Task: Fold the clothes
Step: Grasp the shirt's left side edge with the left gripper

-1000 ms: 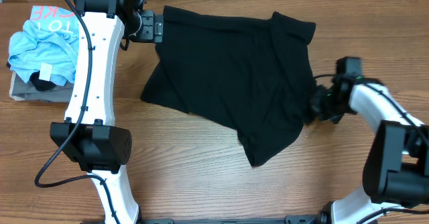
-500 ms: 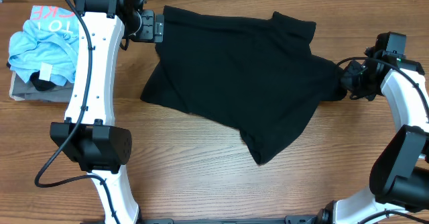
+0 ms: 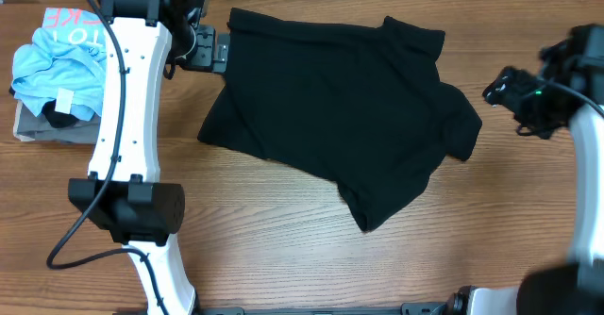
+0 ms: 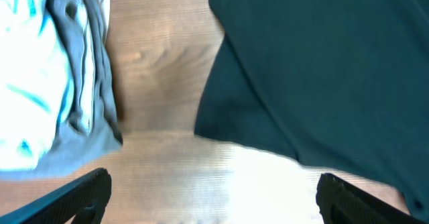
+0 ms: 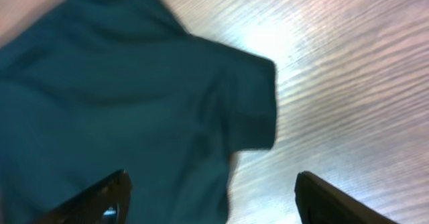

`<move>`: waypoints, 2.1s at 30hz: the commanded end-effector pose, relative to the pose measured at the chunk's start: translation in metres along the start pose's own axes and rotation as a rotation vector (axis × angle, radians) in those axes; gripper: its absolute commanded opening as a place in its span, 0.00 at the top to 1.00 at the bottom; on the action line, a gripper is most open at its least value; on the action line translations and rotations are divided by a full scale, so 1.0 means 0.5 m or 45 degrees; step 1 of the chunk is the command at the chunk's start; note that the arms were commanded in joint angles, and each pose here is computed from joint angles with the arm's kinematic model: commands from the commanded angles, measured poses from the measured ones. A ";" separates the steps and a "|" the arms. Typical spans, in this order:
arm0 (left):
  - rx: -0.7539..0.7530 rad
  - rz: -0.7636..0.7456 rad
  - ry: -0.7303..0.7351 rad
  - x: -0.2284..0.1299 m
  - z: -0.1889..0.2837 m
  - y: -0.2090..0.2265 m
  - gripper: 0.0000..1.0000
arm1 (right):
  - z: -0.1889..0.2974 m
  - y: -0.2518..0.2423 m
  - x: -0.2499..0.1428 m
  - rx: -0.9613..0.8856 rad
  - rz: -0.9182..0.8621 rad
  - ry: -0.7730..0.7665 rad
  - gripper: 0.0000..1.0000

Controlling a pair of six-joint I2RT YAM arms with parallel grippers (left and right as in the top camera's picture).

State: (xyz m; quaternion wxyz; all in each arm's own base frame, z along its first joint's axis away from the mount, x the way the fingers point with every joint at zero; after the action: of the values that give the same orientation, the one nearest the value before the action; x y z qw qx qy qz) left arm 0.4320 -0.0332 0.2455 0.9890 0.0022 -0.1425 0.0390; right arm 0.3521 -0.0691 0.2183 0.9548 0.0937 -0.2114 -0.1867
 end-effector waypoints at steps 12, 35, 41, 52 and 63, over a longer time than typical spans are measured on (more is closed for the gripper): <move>-0.176 0.054 -0.003 -0.054 0.104 -0.047 0.05 | 0.189 0.158 -0.145 0.247 0.056 -0.146 0.24; -0.017 0.070 0.099 -0.156 -0.019 -0.024 0.00 | -0.004 0.177 -0.371 0.208 0.185 0.225 0.08; 0.001 0.169 0.056 -0.149 -0.120 -0.020 0.00 | -0.034 0.172 -0.378 0.189 0.180 0.257 0.10; 0.001 0.589 -0.002 -0.162 -0.280 0.043 0.11 | -0.090 0.172 -0.376 0.141 0.168 0.340 0.15; 0.030 0.654 0.156 -0.194 -0.401 0.039 0.18 | -0.100 0.171 -0.373 0.126 0.168 0.345 0.16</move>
State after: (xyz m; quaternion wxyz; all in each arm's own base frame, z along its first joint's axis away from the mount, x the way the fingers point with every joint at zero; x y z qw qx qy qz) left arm 0.3989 -0.0129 0.0522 0.9547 -0.0199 -0.1118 0.2751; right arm 0.2448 0.0886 0.1291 0.9781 0.1572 -0.0950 -0.0979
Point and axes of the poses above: each gripper's point midway between its finger pads, its own z axis back along the fingers, its own y axis along the line the jaws close on, x = y × z, the point moved 1 cm from there along z, back along the fingers, and after that the axes turned 8 degrees about z, right-handed, at the moved point
